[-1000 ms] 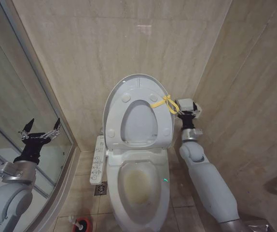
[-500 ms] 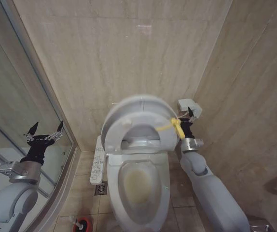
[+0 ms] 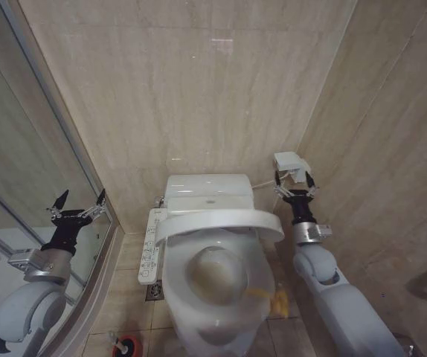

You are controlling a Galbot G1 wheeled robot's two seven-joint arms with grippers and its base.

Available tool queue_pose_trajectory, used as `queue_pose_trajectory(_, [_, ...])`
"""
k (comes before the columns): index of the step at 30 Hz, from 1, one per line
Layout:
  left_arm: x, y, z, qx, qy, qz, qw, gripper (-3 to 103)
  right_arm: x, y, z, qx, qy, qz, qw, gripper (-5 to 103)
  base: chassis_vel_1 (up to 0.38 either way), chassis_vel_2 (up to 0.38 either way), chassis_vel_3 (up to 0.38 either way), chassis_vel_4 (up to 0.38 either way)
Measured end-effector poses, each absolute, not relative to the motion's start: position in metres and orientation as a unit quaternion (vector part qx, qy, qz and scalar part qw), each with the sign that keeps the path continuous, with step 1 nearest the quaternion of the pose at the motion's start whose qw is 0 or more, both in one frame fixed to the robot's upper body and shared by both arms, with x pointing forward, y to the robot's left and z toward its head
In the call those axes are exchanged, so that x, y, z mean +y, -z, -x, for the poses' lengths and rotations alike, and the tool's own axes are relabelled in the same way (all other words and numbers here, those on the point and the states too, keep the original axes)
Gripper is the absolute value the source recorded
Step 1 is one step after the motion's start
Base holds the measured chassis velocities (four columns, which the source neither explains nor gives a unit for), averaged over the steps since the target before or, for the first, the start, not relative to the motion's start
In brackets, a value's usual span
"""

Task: Open the toilet lid, clean the toilet bowl with a toilet brush, close the toilet lid, and flush.

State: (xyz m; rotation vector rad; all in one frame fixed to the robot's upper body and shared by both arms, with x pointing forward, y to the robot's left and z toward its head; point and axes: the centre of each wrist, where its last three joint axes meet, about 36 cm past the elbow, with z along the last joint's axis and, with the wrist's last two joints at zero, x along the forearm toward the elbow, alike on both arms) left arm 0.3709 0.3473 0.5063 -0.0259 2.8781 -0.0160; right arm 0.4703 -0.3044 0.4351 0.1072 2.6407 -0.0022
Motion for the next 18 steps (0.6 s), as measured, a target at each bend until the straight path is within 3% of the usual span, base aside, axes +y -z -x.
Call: queue_pose_trajectory(18, [0.333, -0.505, -0.373, 0.992, 0.034, -0.009, 0.121, 100, -0.285, -0.433, -0.353, 0.97, -0.009, -0.039, 0.239, 100, 0.0, 0.0, 0.0, 0.0])
